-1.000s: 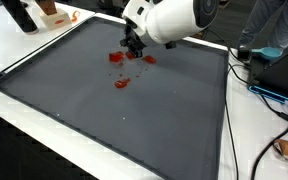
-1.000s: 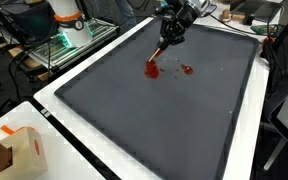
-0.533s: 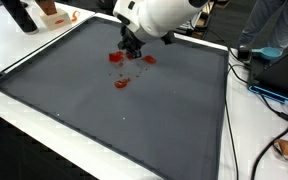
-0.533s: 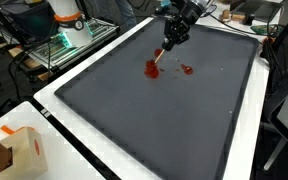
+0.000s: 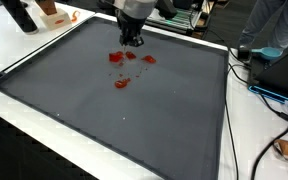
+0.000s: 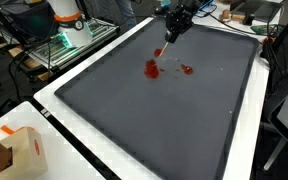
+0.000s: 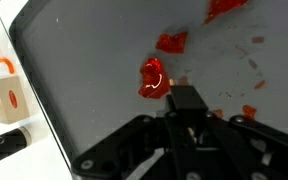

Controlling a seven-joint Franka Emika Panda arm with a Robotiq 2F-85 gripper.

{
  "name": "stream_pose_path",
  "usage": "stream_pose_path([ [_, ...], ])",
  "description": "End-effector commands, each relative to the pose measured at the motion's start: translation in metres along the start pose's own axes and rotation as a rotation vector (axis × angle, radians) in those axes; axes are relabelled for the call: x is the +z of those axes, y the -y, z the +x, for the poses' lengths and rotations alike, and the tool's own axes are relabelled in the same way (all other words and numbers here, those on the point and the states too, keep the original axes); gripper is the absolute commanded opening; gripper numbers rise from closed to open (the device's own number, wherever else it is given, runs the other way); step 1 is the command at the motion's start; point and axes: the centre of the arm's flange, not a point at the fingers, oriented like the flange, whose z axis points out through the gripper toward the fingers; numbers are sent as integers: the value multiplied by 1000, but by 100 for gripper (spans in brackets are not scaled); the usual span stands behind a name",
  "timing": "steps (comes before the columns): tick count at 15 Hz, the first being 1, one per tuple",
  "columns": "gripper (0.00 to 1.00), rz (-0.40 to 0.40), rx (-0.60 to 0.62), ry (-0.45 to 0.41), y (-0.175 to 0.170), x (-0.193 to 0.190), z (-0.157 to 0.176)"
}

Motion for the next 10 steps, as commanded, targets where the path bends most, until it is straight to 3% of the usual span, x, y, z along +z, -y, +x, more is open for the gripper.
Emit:
stream_pose_path([
  [1, 3, 155, -95, 38, -42, -6, -10],
  [6, 3, 328, -200, 39, -80, -24, -14],
  [10, 3, 375, -250, 35, -98, -36, -22],
])
